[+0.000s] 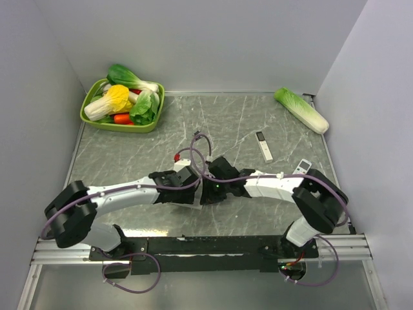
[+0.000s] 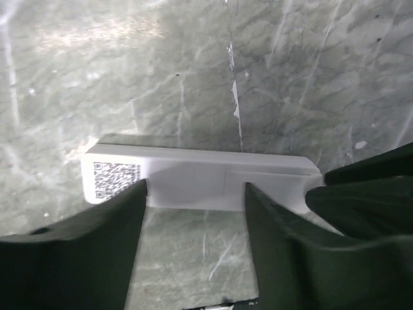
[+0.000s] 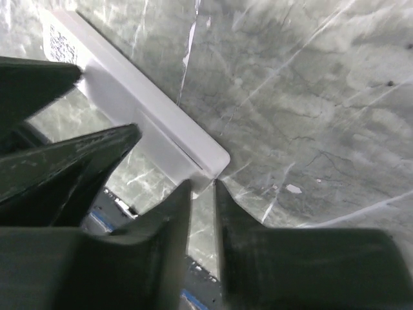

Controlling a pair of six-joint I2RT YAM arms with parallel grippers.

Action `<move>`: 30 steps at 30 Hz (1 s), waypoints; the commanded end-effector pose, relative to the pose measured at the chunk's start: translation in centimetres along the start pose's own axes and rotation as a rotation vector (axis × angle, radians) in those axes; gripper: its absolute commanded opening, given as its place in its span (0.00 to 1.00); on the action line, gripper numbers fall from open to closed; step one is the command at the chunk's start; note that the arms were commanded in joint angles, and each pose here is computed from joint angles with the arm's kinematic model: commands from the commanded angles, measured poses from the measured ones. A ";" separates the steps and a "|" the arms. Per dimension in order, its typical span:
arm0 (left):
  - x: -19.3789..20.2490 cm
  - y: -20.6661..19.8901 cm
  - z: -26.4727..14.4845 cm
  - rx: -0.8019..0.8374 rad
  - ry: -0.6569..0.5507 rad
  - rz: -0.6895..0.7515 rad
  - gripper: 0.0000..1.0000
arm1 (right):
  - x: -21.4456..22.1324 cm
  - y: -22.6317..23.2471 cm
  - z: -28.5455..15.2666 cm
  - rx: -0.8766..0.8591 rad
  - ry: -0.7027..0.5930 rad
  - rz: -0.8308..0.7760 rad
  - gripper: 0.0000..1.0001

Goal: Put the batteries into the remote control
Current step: Load the battery cover into the remote control, then reset both arms

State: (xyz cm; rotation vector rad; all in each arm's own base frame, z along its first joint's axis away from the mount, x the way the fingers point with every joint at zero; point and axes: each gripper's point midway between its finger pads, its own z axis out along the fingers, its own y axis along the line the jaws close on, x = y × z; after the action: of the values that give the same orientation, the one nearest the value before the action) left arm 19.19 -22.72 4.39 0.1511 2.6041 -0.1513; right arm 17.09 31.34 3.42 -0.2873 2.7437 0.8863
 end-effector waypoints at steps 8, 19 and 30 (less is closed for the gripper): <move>-9.8 4.8 -7.6 0.148 -0.353 -0.337 0.99 | -7.9 -4.6 -12.7 0.303 -0.480 -0.191 0.80; -14.6 15.8 -23.0 0.067 -0.907 -0.616 0.99 | -8.4 -11.8 -31.4 0.645 -1.047 -0.022 1.00; -12.0 20.6 -28.9 0.058 -1.212 -0.653 0.99 | -6.8 -12.9 -35.7 0.663 -1.246 0.009 1.00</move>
State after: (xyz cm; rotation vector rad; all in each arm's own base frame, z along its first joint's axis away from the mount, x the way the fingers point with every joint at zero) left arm 18.25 -1.09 34.15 -0.5874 1.3906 -0.4819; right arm 21.04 1.86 26.52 0.3113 1.6878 0.0777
